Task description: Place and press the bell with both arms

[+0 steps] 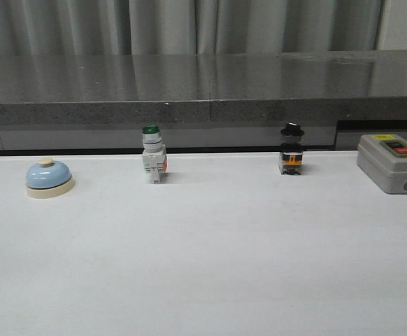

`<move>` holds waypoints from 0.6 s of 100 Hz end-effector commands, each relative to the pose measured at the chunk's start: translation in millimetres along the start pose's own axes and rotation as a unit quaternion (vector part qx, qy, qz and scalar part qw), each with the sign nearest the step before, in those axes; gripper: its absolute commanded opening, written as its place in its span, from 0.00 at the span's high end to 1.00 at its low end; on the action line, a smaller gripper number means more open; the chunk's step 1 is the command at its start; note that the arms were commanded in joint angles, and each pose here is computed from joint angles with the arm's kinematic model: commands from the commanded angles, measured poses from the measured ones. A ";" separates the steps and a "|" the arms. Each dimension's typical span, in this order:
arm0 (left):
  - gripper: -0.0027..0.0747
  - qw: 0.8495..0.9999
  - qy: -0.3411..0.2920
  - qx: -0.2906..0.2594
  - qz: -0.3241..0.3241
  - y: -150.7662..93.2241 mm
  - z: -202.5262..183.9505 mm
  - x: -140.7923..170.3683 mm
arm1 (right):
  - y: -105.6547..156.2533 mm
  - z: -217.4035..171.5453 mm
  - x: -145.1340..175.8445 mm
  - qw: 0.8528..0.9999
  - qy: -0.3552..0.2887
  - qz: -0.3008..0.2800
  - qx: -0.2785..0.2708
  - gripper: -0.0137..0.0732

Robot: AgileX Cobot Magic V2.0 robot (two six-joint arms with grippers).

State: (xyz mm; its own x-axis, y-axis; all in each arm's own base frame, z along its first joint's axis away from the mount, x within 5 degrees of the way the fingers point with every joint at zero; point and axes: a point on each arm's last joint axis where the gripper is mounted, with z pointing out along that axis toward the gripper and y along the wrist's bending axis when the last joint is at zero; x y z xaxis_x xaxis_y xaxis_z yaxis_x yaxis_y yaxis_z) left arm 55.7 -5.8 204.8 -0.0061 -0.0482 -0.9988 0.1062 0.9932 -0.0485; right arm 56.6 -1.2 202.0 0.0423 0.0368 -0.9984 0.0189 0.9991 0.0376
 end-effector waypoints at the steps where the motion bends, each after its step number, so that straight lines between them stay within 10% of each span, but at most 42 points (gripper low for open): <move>1: 0.99 0.999 -0.032 0.002 -0.001 0.1 -0.6 5.9 | 0.2 -2.1 -13.5 0.998 -0.055 -0.007 0.001 0.91; 60: 0.99 0.998 -0.053 0.005 -0.023 -1.1 -3.7 -17.0 | 0.2 -2.1 -13.5 0.998 -0.055 -0.007 0.001 0.91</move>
State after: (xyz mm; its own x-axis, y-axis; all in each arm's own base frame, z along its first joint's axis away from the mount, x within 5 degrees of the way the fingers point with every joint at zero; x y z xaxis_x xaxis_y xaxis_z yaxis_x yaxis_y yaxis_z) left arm 55.6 -6.0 205.3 -0.0085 -0.0684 -0.9976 0.1080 0.9918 -0.0689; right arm 56.6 -1.2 202.0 0.0423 0.0368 -0.9984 0.0189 0.9991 0.0376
